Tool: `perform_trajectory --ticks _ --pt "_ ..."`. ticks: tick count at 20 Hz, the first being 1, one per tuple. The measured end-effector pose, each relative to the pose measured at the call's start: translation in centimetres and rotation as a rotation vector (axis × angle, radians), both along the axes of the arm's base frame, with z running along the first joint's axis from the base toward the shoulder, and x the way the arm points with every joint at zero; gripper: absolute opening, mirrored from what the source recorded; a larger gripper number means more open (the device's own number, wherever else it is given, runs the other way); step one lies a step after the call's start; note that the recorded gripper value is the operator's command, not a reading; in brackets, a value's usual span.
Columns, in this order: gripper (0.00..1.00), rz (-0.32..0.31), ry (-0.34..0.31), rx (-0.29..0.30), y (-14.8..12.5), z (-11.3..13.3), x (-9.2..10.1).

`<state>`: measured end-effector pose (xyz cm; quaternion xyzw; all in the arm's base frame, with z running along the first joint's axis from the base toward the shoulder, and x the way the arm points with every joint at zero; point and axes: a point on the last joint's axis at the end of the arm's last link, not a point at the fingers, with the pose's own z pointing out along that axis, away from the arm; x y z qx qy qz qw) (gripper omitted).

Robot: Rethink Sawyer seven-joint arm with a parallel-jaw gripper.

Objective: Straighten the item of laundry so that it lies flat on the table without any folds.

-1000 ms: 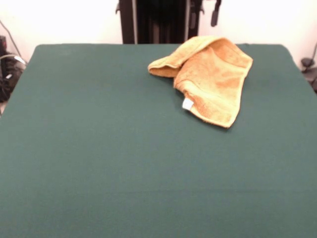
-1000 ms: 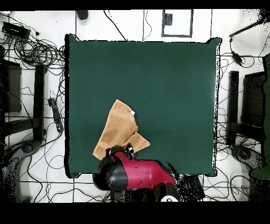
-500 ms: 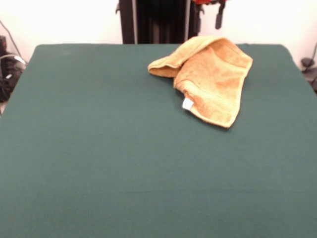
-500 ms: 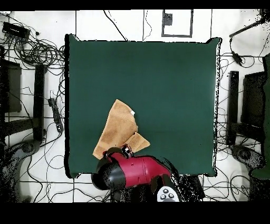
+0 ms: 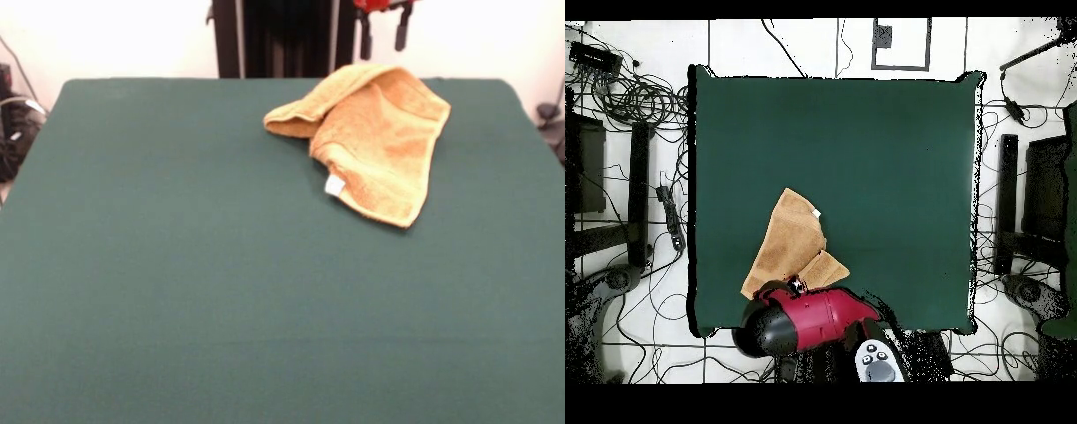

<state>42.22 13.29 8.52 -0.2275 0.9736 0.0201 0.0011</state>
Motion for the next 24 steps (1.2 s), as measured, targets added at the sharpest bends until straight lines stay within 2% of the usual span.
perform_trajectory --ticks 24 --pt "1.00 0.036 0.029 0.004 -0.1 -0.4 1.2"
